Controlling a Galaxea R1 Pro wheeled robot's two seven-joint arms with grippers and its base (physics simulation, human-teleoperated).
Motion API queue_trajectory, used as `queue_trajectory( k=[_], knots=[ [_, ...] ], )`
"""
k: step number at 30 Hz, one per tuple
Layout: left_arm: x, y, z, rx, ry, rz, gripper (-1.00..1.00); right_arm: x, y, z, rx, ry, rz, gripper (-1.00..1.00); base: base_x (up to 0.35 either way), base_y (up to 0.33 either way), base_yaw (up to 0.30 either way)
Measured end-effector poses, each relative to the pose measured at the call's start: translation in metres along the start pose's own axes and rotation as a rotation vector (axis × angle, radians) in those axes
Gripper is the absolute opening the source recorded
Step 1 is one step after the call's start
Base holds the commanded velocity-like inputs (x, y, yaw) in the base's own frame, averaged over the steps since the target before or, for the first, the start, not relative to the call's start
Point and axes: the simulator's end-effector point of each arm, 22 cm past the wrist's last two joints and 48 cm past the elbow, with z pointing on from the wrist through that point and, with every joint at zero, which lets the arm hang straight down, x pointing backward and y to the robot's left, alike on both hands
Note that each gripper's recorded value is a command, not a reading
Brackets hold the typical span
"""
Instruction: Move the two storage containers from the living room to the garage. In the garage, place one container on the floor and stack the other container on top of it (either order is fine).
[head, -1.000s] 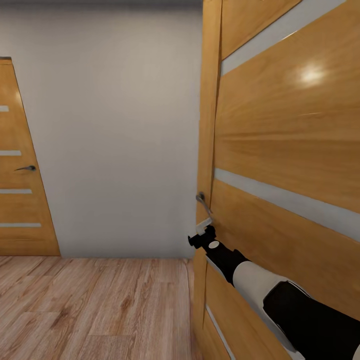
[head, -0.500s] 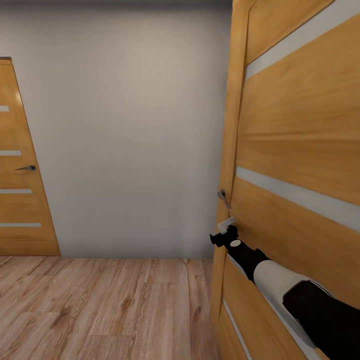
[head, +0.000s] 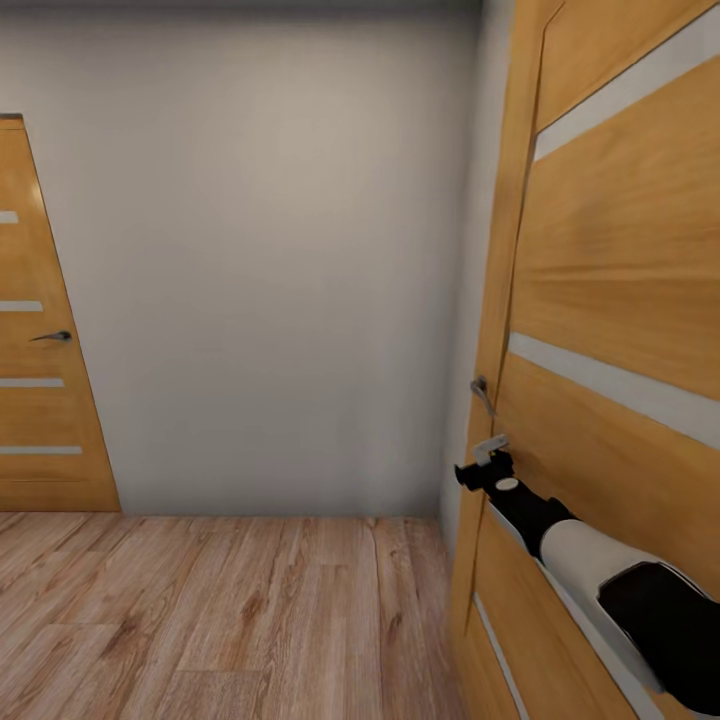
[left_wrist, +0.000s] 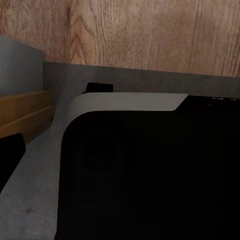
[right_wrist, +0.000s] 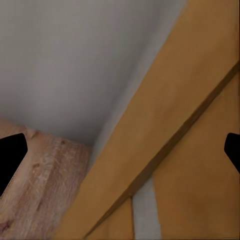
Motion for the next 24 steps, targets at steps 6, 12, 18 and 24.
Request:
queue_trajectory(
  k=[6, 12, 18, 24],
  knots=[
    [0.000, 0.000, 0.000, 0.000, 0.000, 0.000, 1.00, 0.004, -0.011, 0.000, 0.023, 0.007, 0.014, 1.00, 0.000, 0.000, 0.000],
    [0.000, 0.000, 0.000, 0.000, 0.000, 0.000, 1.00, 0.008, -0.029, 0.000, 0.067, 0.012, 0.015, 1.00, 0.000, 0.000, 0.000],
    [0.000, 0.000, 0.000, -0.001, 0.000, 0.000, 1.00, 0.007, -0.029, 0.000, 0.070, 0.011, 0.016, 1.00, 0.000, 0.000, 0.000],
    [0.000, 0.000, 0.000, -0.001, -0.001, 0.000, 1.00, 0.007, -0.030, 0.000, 0.074, 0.013, 0.011, 1.00, 0.000, 0.000, 0.000]
  ],
)
